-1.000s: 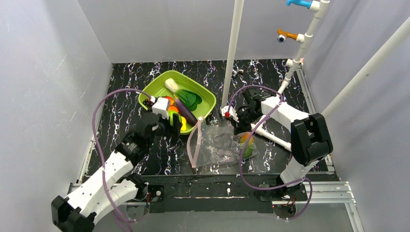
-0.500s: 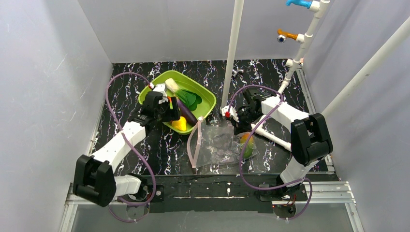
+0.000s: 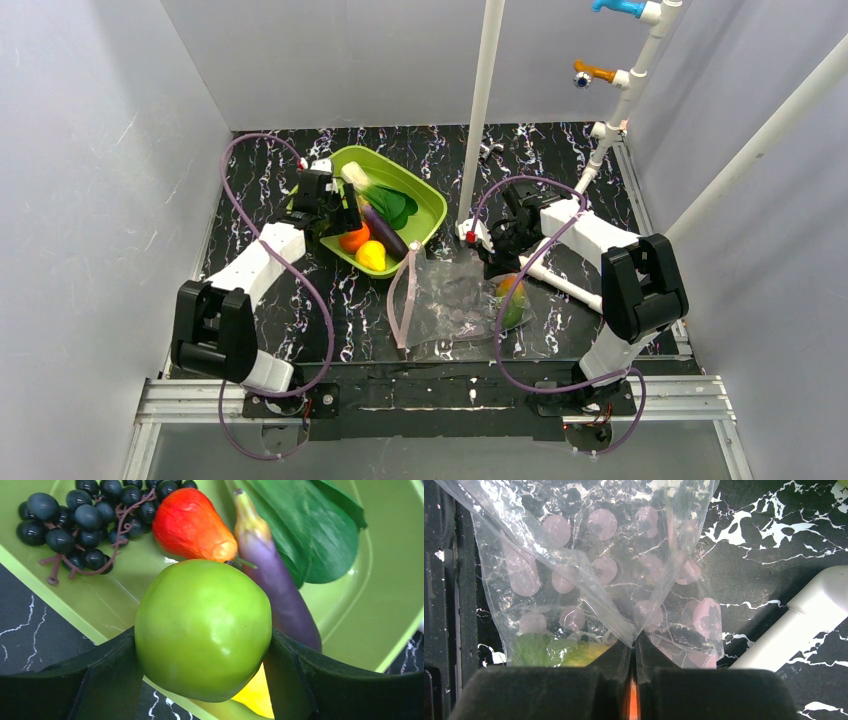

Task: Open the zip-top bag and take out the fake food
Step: Place the fake fruit in the bin.

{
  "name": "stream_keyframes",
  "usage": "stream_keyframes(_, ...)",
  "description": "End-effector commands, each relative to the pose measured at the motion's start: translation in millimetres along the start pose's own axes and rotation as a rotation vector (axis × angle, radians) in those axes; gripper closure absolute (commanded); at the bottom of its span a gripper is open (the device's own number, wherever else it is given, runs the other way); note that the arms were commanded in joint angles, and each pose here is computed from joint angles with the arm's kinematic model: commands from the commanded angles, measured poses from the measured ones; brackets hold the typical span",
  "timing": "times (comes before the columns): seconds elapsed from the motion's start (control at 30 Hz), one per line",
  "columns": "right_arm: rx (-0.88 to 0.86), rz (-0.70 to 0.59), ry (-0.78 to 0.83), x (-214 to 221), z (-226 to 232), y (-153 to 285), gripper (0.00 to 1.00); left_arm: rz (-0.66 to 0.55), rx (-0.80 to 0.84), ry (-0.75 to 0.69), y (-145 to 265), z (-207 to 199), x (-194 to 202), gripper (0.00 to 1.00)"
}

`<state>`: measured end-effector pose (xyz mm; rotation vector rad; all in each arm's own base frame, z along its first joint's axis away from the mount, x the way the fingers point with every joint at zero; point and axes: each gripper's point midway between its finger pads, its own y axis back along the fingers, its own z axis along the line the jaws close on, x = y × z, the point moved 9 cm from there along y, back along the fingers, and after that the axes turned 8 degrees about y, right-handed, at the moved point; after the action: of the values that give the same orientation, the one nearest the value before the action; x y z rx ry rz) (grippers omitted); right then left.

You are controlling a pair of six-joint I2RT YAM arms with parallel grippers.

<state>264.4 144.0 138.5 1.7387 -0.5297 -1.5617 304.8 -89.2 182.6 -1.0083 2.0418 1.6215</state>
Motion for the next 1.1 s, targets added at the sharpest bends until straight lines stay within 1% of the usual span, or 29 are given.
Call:
stream_keyframes(0.0,-0.018,-0.026,-0.002,0,4,-1,0.92,-0.027,-0.055,-0.015,-2,6,-19,0.82)
stream_keyframes(0.03,-0.016,-0.026,-0.002,0,4,-1,0.91,-0.024,-0.064,-0.018,-3,6,-21,0.76)
stream_keyframes(0.07,-0.015,-0.027,-0.001,0,4,-1,0.9,-0.024,-0.07,-0.02,-5,7,-23,0.72)
stream_keyframes(0.17,-0.012,-0.027,0.0,0,4,-1,0.86,-0.022,-0.086,-0.03,-8,7,-29,0.67)
stream_keyframes(0.27,-0.008,-0.027,0.003,0,4,-1,0.81,-0.022,-0.099,-0.033,-11,8,-31,0.56)
stream_keyframes(0.4,-0.004,-0.03,0.006,0,4,-1,0.77,-0.017,-0.11,-0.033,-13,12,-31,0.49)
stream_keyframes(0.47,-0.003,-0.029,0.004,0,4,-1,0.75,-0.013,-0.117,-0.032,-14,13,-31,0.41)
stream_keyframes(0.6,0.0,-0.029,0.005,0,4,-1,0.73,-0.007,-0.111,-0.031,-15,14,-30,0.36)
stream_keyframes(0.7,0.002,-0.027,0.005,1,4,-1,0.71,-0.005,-0.108,-0.033,-14,14,-31,0.29)
stream_keyframes(0.73,0.002,-0.027,0.004,1,4,-1,0.7,-0.006,-0.106,-0.036,-13,13,-32,0.25)
stream_keyframes(0.77,0.003,-0.028,0.005,0,4,-1,0.7,-0.006,-0.104,-0.036,-13,13,-33,0.18)
stream_keyframes(0.8,0.003,-0.027,0.004,1,4,-1,0.7,-0.004,-0.103,-0.037,-12,13,-33,0.06)
stream_keyframes(0.83,0.004,-0.028,0.003,1,4,-2,0.7,-0.002,-0.103,-0.038,-12,14,-33,0.02)
stream_keyframes(1.07,0.004,-0.028,0.0,1,4,-2,0.69,-0.018,-0.078,-0.031,3,11,-36,0.02)
